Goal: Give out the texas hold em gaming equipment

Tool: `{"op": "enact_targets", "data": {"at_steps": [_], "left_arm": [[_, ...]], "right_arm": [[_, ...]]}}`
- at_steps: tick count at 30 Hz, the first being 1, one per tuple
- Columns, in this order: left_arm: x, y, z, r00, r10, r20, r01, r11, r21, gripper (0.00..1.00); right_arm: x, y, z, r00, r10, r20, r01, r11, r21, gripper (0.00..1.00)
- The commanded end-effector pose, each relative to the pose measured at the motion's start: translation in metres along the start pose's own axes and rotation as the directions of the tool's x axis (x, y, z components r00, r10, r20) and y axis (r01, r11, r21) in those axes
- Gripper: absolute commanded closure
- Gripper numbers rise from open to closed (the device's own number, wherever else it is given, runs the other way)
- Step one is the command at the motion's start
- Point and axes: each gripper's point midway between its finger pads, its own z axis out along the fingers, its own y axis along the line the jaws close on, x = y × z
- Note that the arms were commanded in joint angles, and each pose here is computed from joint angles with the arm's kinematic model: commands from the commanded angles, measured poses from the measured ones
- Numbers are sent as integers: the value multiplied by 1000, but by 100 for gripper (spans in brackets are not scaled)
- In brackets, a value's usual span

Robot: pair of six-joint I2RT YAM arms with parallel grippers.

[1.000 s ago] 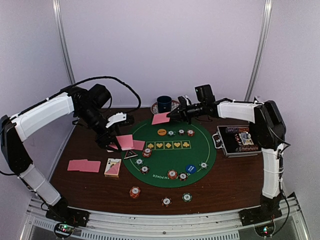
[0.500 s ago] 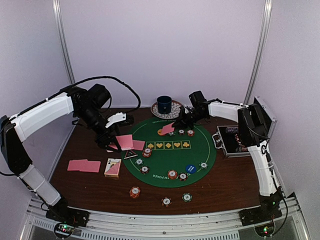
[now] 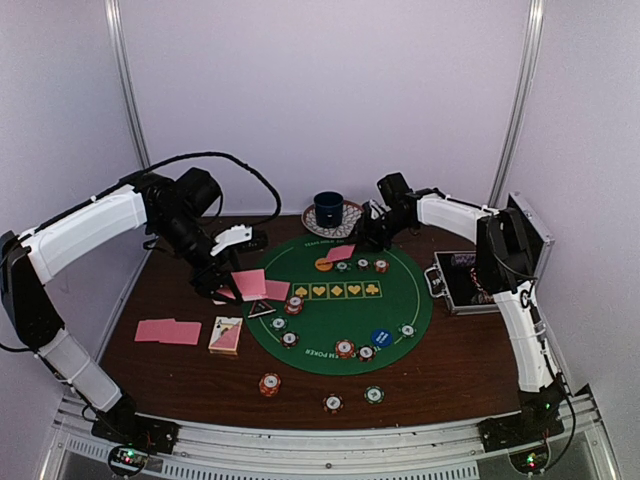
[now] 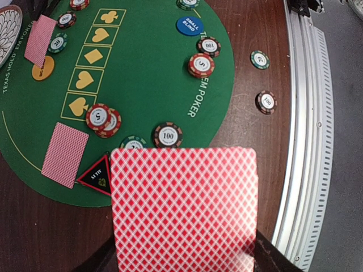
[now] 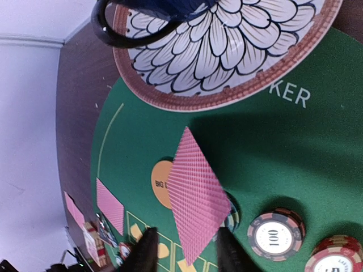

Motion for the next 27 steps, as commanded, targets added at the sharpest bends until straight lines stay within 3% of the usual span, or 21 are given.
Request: {"op": "enact_targets", "data": {"at_steps": [1, 5, 8, 14, 17, 22, 24, 27], "left_arm": [[-5, -7, -10, 999, 18, 40, -18, 1000, 6, 100], [-6, -7, -10, 999, 18, 42, -19, 1000, 6, 100], [-6, -7, -11, 999, 19, 43, -20, 1000, 5, 100], [-6, -7, -12, 999, 21, 44, -21, 1000, 1, 100], [-6, -7, -12, 999, 25, 43, -25, 1000, 0, 100], [-8, -7, -14, 998, 29, 48, -29, 1000, -3, 100], [-8, -8, -15, 998, 32, 51, -32, 999, -5, 100], [-7, -9, -16, 998, 35, 50, -35, 999, -12, 100]], "right_arm": [[-2, -11, -12, 999, -40, 5, 39, 996, 86, 47], [-2, 1, -37, 994, -104, 22, 101, 986, 136, 24], [5, 10, -52, 989, -147, 32, 139, 973, 183, 1], [49, 39, -70, 973, -229, 13, 220, 949, 224, 1], [78, 28, -66, 975, -221, -19, 217, 930, 298, 0], [114, 2, -59, 962, -263, -78, 264, 811, 522, 0], [121, -6, -58, 965, -256, -56, 240, 780, 578, 0], [124, -12, -64, 980, -197, 37, 140, 807, 574, 1]]}}
